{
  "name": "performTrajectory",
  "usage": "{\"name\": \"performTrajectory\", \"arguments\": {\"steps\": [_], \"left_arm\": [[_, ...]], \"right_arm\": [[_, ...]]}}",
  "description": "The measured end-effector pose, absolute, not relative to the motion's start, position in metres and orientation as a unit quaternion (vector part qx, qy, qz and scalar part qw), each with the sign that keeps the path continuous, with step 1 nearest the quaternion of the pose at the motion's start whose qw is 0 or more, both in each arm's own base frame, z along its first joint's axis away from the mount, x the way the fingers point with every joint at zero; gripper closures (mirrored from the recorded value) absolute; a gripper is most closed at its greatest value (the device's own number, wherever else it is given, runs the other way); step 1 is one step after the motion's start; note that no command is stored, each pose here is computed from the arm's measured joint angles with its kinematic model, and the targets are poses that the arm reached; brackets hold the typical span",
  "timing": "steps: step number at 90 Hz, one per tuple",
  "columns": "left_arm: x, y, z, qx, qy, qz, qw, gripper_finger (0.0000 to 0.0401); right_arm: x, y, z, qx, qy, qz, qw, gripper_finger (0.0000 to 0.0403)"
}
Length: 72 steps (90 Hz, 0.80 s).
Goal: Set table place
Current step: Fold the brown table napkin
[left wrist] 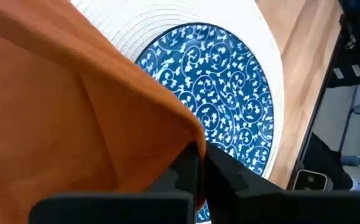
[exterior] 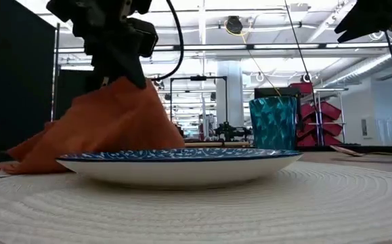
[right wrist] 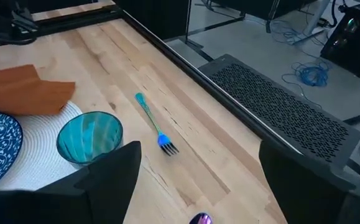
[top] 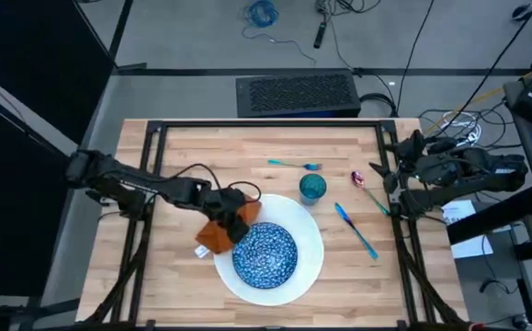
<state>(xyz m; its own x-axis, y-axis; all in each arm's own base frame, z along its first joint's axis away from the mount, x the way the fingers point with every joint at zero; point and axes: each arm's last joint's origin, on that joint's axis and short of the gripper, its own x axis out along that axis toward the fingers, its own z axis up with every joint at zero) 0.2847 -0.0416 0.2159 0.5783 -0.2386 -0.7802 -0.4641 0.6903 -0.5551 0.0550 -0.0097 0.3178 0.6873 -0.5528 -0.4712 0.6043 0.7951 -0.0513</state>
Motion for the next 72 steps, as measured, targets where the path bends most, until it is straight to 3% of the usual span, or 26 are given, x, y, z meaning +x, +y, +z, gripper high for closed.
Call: {"name": "performTrajectory", "arguments": {"steps": [23, 72], "left_arm": [[0.253, -0.033, 0.199, -0.323, 0.576, 0.188, 0.728, 0.0401], [0.252, -0.029, 0.197, -0.310, 0.584, 0.176, 0.730, 0.0394]], "right_arm": [[0.055, -0.010, 0.317, 0.058, 0.239, -0.317, 0.916, 0.0090], [0.055, -0.010, 0.317, 0.059, 0.239, -0.319, 0.915, 0.0090]]}}
